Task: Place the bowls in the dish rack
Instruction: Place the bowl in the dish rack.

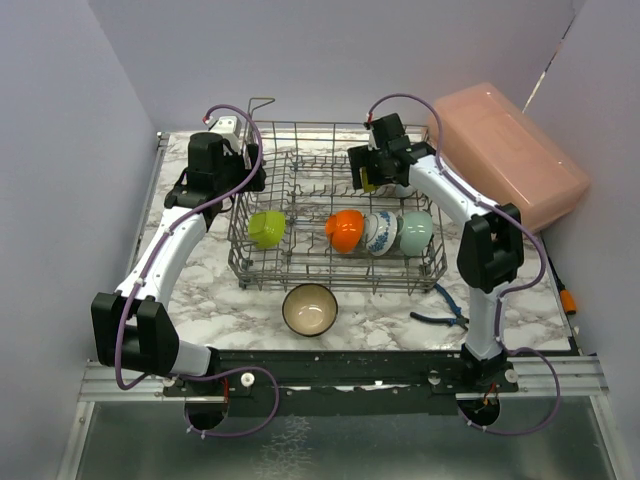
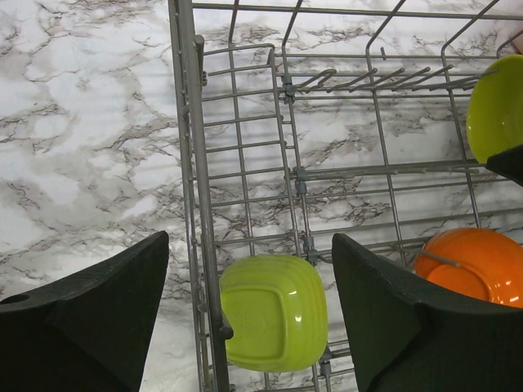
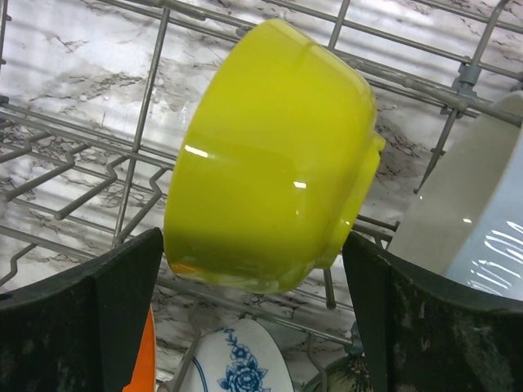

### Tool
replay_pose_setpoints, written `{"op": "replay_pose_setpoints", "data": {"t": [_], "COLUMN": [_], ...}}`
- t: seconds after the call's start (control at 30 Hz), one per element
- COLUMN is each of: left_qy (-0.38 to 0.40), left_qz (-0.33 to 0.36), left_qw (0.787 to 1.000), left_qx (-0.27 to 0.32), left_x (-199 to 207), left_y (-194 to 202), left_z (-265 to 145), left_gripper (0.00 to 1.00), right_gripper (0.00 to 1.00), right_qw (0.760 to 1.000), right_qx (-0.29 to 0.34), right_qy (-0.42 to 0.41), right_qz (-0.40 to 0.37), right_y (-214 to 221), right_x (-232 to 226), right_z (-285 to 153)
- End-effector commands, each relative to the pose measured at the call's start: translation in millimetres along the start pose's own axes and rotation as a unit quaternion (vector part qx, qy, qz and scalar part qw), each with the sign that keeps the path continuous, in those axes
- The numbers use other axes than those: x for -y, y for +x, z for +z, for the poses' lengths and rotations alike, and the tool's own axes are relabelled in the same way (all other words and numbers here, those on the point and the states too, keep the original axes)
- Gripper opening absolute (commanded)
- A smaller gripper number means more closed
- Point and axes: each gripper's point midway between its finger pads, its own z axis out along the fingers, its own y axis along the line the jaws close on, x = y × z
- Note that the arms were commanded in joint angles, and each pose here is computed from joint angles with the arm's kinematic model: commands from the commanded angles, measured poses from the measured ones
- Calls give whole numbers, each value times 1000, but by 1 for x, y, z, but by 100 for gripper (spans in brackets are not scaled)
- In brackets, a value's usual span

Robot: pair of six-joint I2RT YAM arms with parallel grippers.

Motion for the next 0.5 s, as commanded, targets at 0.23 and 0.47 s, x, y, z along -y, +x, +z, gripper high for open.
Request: {"op": "replay_pose_setpoints", "data": {"t": [0.23, 0.47], "left_qy": [11, 12], "left_qz": [-4, -4], "left_qw": [1000, 1000], "left_qx": [-3, -3], "left_x": [1, 1], "left_y": [3, 3], "left_z": [4, 4], "left_gripper": [82, 82], "right_gripper": [94, 73], "right_qw": [994, 997], "right_qx": [35, 25], "right_qy": [100, 73], "right_qz": [-4, -5], "right_y": [-13, -14], "right_x": [53, 42], "right_z": [-23, -10]}}
